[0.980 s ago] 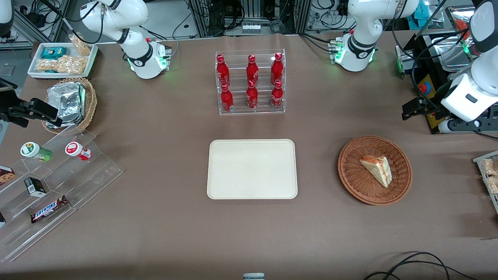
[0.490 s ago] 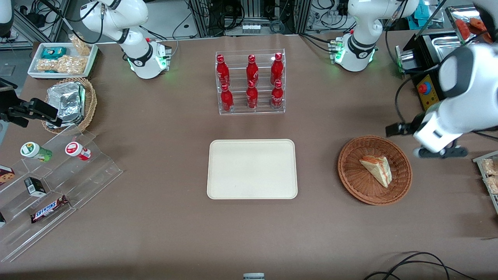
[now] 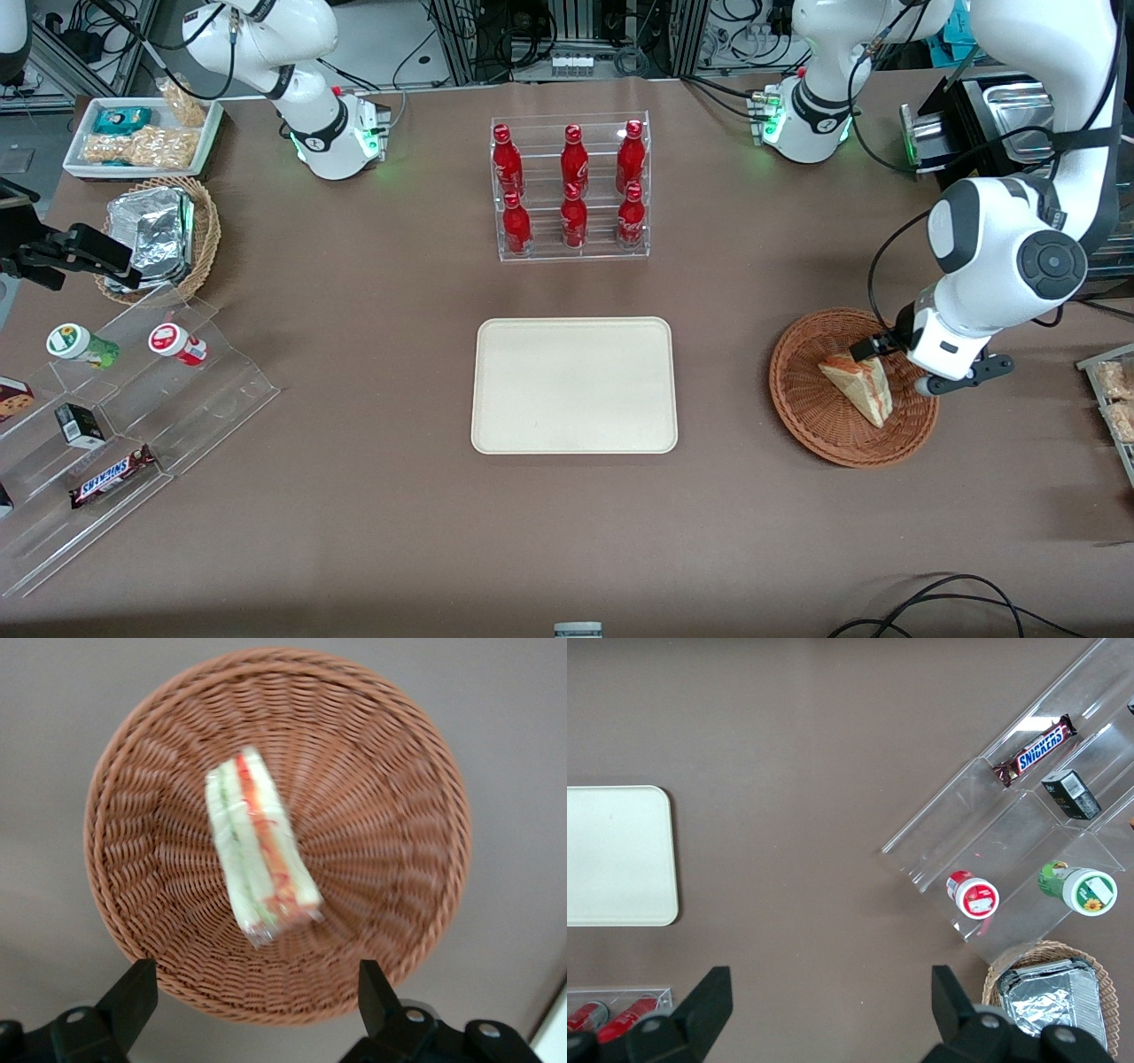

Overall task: Place sandwich from basket to tray
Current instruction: 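Lower the left gripper onto the wrapped sandwich and close on it, then lift the sandwich and carry it with the left gripper over the tray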

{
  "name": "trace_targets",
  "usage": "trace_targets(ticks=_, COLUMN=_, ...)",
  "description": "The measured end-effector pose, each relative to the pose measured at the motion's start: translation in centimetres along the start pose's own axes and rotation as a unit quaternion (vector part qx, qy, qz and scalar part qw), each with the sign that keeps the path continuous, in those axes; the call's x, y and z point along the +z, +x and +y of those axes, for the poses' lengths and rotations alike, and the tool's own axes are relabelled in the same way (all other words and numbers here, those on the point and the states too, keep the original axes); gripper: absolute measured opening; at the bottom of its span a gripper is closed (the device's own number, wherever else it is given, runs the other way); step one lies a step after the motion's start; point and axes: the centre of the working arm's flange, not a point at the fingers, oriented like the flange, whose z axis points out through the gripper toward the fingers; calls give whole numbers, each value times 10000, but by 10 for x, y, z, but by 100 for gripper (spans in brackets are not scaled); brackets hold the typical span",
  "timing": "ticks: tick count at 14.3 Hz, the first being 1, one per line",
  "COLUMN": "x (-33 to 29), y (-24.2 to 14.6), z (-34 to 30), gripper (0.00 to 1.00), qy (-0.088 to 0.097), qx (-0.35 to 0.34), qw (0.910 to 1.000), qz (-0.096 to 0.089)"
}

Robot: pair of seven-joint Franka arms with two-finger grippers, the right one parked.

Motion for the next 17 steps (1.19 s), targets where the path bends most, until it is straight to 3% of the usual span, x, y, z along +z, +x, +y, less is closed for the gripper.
trace_targets(ticks=4, x=33, y=12, z=-2, gripper=100, qy=-45, qx=-1086, qw=9940, qz=81)
trace_targets(ticks=9, x=73, y=18, z=0, gripper=96, qy=-13, qx=-2057, qw=9786, qz=23)
trace_targets(ticks=10, x=76, y=18, z=0, gripper=91, qy=-1, qx=-2155, qw=9765, qz=6)
trace_targets(ticks=13, x=72, y=18, z=1, gripper=59, qy=24, qx=-2207, qw=9753, qz=-31)
trace_targets(ticks=15, x=58, y=17, z=5, gripper=39, qy=167, qx=-2180, qw=9755, qz=-234)
trace_targets(ticks=17, x=30, y=16, z=17, gripper=30, qy=337, qx=-2088, qw=9762, qz=-469)
